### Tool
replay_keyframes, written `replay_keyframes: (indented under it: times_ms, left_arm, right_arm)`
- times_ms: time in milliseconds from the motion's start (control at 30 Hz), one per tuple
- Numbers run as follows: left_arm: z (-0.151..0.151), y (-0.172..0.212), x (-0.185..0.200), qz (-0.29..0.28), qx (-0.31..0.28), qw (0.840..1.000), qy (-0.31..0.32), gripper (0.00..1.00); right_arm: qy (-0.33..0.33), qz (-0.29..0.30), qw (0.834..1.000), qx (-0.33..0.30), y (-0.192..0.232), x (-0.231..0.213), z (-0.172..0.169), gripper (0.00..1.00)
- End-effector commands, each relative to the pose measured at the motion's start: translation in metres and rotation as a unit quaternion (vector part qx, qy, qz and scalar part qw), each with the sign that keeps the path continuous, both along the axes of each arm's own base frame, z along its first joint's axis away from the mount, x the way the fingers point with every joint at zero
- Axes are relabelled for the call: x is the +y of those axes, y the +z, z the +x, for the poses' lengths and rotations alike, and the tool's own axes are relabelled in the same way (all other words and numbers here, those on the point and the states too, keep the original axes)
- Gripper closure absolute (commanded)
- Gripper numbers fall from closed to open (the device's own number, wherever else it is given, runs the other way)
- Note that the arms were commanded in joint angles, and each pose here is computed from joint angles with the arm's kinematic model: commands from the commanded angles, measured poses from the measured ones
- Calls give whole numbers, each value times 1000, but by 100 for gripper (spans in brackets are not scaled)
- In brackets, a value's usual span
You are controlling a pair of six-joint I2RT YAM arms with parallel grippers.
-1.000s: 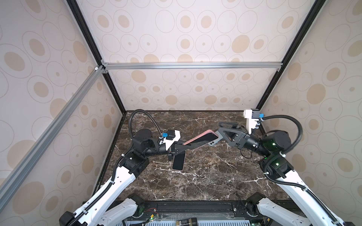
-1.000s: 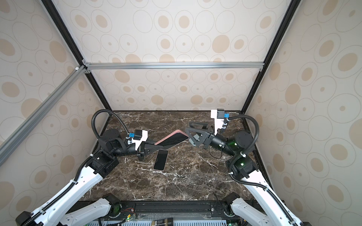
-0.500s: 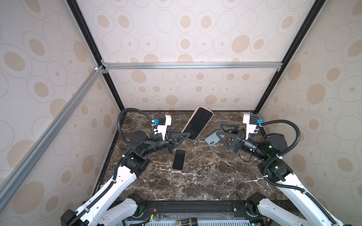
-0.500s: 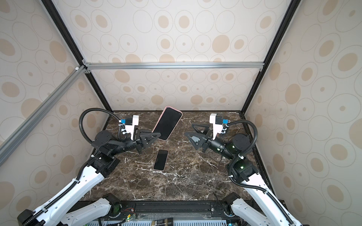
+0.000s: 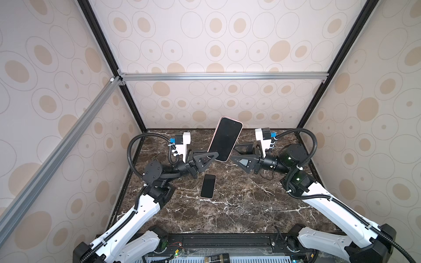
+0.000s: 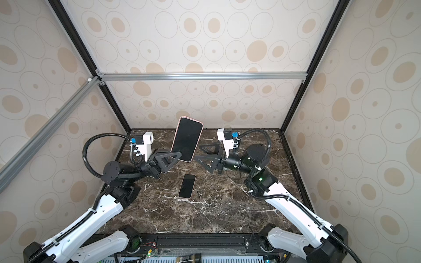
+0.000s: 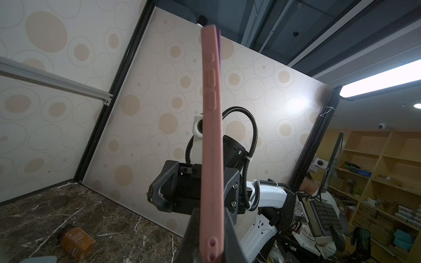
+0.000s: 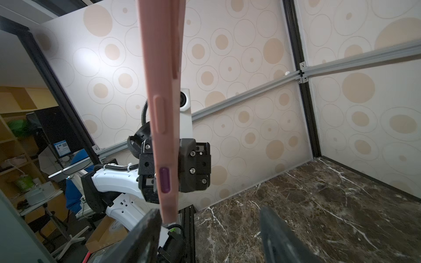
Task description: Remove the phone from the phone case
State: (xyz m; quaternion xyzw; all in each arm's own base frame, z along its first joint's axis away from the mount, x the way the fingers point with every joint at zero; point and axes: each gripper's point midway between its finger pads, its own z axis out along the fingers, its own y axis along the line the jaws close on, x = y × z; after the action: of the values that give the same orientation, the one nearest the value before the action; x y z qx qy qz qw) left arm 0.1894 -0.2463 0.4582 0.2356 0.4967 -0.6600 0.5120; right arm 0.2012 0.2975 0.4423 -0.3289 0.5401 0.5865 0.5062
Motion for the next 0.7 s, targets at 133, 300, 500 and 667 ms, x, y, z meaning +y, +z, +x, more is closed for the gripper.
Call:
replay_keyframes:
  times_ms: [133,300,500,667]
  left_arm:
    - [-24,26,6,-31,-54,998,-27,100]
    - [-26,24,2,-27,-55,997,-37,100]
    - [-29,24,-2,-25,-58,997,-44,100]
    - [-31,23,-4,-22,-60,997,-50,100]
  right_arm:
    - [68,9,996,-64,23,11,-33,37]
    - [77,-6,995,-60,19,14,-36,42]
    - [80,-13,996,-46,19,17,-34,48]
    - [82,-15,996,-43,18,19,-34,52]
